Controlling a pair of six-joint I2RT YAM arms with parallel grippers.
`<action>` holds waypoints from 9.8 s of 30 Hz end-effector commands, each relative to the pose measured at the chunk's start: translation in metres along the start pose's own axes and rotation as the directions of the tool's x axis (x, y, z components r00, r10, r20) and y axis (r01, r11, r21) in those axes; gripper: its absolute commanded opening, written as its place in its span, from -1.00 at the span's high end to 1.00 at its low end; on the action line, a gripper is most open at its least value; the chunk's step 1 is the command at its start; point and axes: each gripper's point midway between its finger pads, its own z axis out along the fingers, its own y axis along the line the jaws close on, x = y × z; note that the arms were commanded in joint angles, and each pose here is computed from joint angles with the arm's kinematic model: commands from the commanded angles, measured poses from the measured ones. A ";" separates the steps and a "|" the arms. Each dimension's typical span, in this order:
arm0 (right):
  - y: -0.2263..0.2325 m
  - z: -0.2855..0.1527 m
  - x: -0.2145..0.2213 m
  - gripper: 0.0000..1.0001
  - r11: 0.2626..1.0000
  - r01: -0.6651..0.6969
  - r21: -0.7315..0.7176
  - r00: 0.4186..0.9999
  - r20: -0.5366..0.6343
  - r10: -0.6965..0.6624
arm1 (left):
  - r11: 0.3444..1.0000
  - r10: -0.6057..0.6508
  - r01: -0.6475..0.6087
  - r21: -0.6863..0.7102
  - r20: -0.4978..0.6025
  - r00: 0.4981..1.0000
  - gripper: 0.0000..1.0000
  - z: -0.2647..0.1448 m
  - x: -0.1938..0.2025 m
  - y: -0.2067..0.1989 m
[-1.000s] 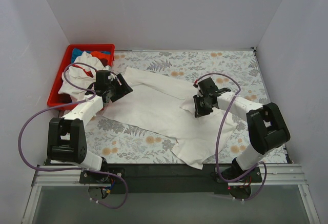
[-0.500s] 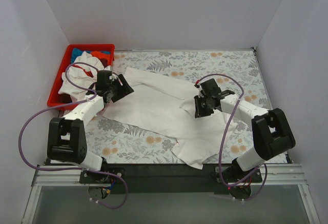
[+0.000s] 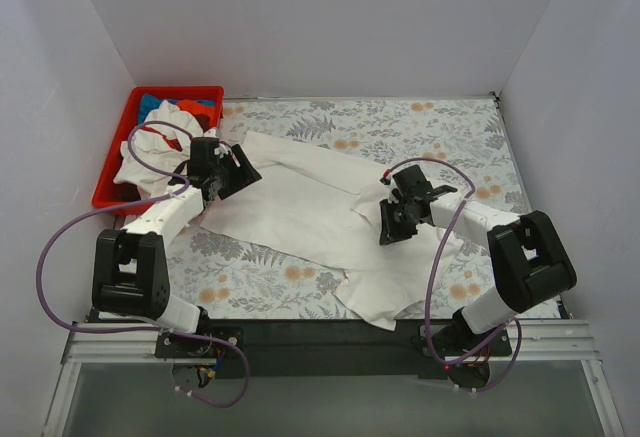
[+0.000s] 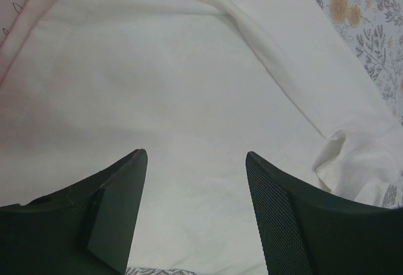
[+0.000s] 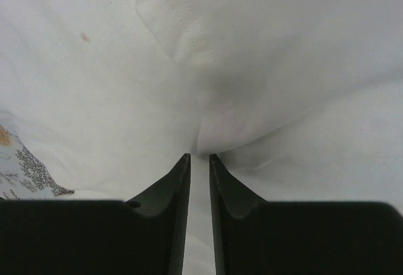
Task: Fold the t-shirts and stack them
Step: Fold the tshirt
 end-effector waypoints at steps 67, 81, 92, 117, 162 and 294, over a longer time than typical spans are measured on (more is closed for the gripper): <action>-0.230 -0.063 -0.186 0.34 0.842 -0.504 -0.193 0.708 0.466 0.531 | 0.979 0.098 -0.067 -0.191 0.159 0.982 -0.22 0.111 -0.103 -0.029; -0.225 -0.029 -0.160 0.37 0.756 -0.609 -0.240 0.662 0.371 0.651 | 0.981 0.112 -0.092 -0.170 0.114 0.987 -0.17 0.177 -0.096 -0.024; -0.235 -0.026 -0.158 0.36 0.731 -0.647 -0.217 0.619 0.412 0.669 | 0.975 0.118 -0.101 -0.200 0.076 0.990 -0.17 0.182 -0.077 -0.007; -0.243 -0.054 -0.155 0.97 0.743 -0.641 -0.192 0.604 0.472 0.643 | 0.972 0.127 -0.109 -0.210 0.070 0.990 -0.17 0.184 -0.073 -0.003; -0.143 -0.022 -0.132 0.48 0.853 -0.499 -0.151 0.782 0.345 0.519 | 0.967 0.141 -0.125 -0.224 0.056 0.988 -0.19 0.187 -0.068 0.002; -0.076 -0.084 -0.056 -0.01 0.980 -0.117 0.160 0.923 0.382 0.048 | 0.873 -0.075 0.004 -0.488 -0.125 0.989 0.86 -0.036 0.120 0.086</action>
